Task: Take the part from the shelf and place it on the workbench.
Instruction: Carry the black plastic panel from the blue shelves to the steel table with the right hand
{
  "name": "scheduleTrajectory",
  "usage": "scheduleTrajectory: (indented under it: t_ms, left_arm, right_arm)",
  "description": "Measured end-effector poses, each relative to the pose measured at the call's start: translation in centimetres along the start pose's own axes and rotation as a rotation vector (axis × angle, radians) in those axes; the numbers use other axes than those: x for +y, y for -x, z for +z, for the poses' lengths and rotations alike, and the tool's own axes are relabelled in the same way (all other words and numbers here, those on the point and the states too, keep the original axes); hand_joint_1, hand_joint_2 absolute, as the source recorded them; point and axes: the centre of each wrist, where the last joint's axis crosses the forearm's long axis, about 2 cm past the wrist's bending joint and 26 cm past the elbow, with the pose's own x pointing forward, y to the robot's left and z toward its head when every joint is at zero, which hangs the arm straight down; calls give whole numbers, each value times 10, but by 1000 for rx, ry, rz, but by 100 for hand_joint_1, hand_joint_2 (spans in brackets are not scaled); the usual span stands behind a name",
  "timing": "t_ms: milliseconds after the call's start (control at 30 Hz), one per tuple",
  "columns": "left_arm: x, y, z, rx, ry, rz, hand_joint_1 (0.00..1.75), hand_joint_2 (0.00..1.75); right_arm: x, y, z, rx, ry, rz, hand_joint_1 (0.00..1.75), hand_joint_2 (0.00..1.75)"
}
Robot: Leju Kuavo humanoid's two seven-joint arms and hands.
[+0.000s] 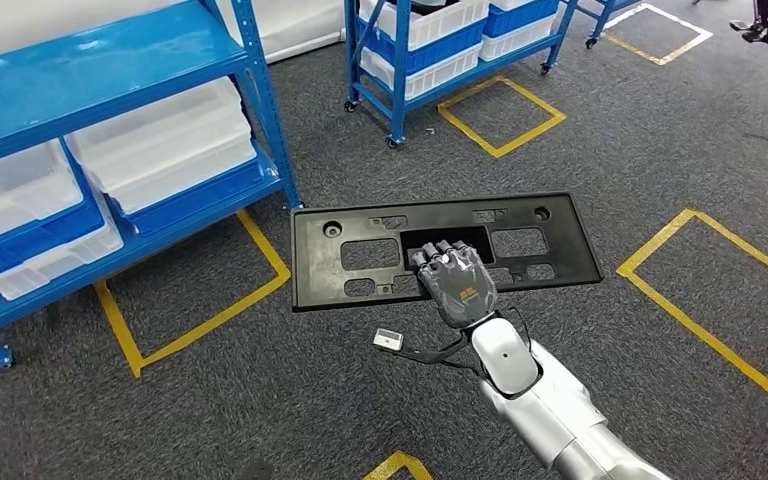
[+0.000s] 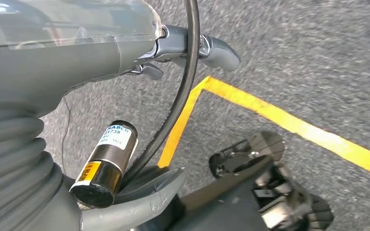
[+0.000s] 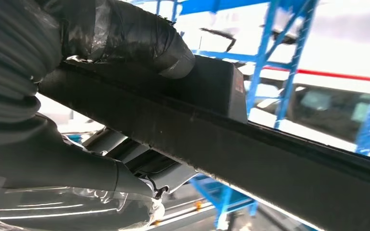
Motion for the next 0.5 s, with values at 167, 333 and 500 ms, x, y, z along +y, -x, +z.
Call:
scheduleTrajectory:
  t_ms: [167, 333, 500]
  left_arm:
    - [-2, 2, 0, 27, 1, 24, 0, 175]
    - [-7, 16, 3, 77, 14, 38, 0, 175]
    - [-6, 17, 3, 77, 19, 35, 0, 175]
  right_arm:
    - [0, 7, 1, 19, 5, 20, 162, 175]
    - [3, 7, 6, 27, -3, 27, 162, 175]
    - [3, 9, 9, 30, -5, 33, 162, 175]
